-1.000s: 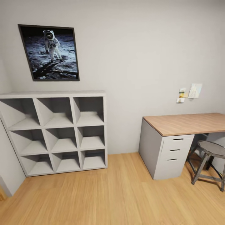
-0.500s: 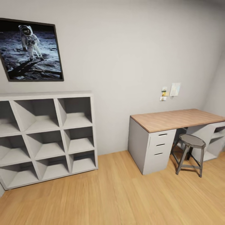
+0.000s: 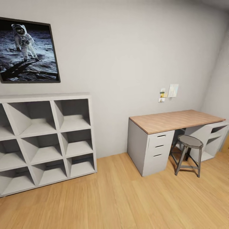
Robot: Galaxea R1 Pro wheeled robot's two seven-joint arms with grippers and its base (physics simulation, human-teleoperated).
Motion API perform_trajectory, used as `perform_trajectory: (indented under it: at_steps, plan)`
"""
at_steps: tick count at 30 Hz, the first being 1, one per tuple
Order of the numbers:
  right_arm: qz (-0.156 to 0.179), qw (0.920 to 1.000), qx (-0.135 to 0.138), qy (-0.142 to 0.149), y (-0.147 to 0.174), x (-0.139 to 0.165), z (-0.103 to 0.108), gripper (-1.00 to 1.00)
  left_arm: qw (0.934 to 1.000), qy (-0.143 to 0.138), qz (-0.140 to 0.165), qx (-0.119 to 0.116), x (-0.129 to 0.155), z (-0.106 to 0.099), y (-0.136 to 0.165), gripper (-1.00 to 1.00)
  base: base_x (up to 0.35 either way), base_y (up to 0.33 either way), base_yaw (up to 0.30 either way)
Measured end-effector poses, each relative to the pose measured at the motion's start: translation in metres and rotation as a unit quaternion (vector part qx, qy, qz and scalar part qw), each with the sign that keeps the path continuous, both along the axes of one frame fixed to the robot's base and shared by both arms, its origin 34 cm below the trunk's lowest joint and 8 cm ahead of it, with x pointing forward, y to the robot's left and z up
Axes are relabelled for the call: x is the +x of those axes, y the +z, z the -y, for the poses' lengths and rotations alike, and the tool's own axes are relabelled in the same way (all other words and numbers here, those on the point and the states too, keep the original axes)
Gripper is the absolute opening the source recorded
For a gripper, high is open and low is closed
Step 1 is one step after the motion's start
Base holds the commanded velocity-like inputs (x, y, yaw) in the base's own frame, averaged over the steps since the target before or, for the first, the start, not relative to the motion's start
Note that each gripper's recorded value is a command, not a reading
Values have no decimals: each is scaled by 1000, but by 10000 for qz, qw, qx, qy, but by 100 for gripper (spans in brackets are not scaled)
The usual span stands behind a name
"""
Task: Attach the digital camera to the camera tripod in the bedroom.
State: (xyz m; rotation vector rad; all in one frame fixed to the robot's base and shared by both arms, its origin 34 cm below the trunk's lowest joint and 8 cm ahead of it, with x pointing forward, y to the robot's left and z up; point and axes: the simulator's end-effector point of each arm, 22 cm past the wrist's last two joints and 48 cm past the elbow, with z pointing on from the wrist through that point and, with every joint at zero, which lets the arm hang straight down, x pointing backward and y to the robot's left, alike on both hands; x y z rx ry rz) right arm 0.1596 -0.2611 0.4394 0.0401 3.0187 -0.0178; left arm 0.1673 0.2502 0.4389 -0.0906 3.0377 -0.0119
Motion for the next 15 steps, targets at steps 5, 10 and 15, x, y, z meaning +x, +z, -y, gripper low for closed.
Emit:
perform_trajectory:
  at_steps: [5, 10, 15]
  plan:
    - [-5, 10000, 0, 9, 0, 0, 0, 100, 10000, 18, -4, 17, 0, -1, 0, 100, -109, 1, -2]
    - [-24, 10000, 2, 21, 0, -1, 0, 100, 9999, 108, -5, 23, 0, -1, 0, 100, -303, 0, 0]
    - [-32, 10000, 13, 30, 0, -1, -1, 100, 9997, 223, 4, 16, 0, -2, 0, 100, -166, 0, 73]
